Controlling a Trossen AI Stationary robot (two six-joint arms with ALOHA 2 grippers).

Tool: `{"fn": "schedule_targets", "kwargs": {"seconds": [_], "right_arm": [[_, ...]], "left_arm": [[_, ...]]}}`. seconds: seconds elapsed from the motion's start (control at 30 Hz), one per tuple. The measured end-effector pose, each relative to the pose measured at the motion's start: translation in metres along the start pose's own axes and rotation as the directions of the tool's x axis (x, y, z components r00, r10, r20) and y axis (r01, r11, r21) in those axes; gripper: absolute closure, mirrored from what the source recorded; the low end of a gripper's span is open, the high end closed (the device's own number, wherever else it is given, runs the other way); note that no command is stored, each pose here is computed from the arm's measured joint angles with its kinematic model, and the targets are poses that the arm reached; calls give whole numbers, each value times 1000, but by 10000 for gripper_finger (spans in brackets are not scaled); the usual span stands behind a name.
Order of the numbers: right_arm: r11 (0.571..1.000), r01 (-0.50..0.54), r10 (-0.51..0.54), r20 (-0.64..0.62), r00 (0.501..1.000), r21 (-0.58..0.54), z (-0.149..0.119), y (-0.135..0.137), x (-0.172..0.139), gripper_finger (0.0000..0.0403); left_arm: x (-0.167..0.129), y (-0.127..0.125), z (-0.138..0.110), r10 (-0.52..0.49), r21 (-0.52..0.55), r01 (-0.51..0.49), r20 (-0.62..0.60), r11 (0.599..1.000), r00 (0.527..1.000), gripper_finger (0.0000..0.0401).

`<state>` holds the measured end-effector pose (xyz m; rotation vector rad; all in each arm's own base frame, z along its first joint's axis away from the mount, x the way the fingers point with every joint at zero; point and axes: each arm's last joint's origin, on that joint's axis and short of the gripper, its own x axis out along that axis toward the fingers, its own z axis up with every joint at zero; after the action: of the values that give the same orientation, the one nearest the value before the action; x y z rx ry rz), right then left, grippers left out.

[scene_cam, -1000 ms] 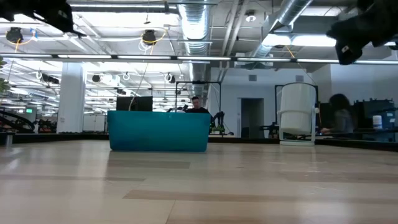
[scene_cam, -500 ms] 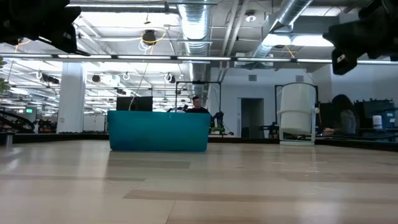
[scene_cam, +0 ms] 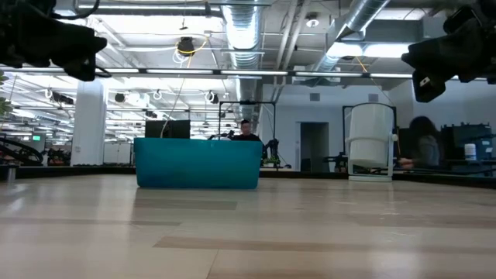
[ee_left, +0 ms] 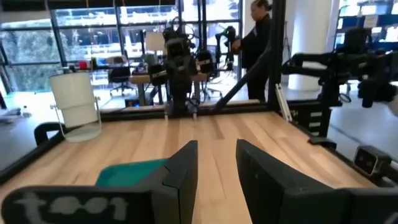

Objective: Pick and place items into bin
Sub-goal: Return to Home Position

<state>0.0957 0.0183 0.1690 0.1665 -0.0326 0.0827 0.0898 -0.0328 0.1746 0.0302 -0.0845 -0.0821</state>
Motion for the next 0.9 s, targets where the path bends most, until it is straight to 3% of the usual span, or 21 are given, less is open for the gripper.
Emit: {"fn": "schedule_targets", "kwargs": {"seconds": [0.9], "right_arm": [[1000, 2, -2, 0, 1000, 0, 0, 0, 0, 335]], "left_arm": [[0, 0, -1, -2, -13, 2, -25, 1000, 1000, 300]]}}
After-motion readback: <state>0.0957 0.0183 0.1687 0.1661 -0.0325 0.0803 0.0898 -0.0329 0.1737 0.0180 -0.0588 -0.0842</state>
